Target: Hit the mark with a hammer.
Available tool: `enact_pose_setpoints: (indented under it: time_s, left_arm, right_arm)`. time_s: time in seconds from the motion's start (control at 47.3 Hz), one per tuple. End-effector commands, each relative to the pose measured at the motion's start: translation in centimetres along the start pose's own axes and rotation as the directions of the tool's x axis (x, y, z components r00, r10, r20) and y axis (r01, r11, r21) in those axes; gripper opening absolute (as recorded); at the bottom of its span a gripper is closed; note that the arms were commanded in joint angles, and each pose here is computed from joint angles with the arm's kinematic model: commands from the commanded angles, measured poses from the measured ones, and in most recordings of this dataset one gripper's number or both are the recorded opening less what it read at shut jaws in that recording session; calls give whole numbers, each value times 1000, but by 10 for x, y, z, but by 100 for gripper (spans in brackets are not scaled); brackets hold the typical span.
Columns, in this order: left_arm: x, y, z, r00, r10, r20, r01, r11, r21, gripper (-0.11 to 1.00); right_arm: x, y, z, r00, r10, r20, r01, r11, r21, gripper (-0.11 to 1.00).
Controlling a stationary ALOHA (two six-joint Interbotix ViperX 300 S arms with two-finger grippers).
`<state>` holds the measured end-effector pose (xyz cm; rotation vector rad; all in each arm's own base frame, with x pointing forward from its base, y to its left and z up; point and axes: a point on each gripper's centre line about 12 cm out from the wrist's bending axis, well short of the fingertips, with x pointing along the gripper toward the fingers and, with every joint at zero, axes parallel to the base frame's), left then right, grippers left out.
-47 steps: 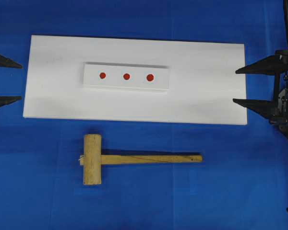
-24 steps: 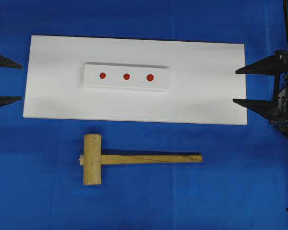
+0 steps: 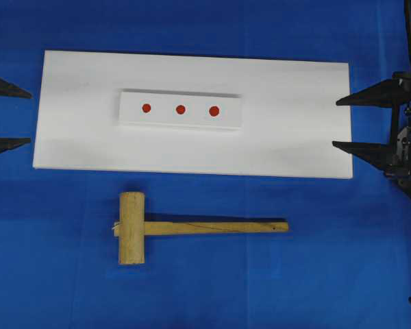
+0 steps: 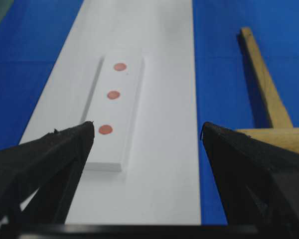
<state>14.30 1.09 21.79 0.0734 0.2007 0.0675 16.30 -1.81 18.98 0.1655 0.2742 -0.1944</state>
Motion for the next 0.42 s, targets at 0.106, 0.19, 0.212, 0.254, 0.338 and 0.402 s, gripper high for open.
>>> enact_pose_setpoints:
  time_s: [0.106,0.19,0.212,0.254,0.338,0.402]
  left_arm:
    - [1,0,5,1000,-1,9,1,1000,2,87]
    - [0,0,5,1000,0,11,0,1000,2,87]
    - [0,0,5,1000,0,11,0,1000,2,87]
    - [1,0,5,1000,-1,9,1,1000,2,87]
    - [0,0,5,1000,-2,11,2,1000,4,87]
    - [1,0,5,1000,-1,9,1,1000,3,87]
  right_arm:
    - [1,1,3,1000,0,1,0,1000,-4,83]
    - [1,1,3,1000,3,0,-3,1000,-2,83]
    - [1,1,3,1000,3,0,-3,1000,-2,83]
    - [1,1,3,1000,3,0,-3,1000,-4,83]
    - [1,1,3,1000,3,0,-3,1000,-4,83]
    - [1,1,3,1000,3,0,-3,1000,-4,83]
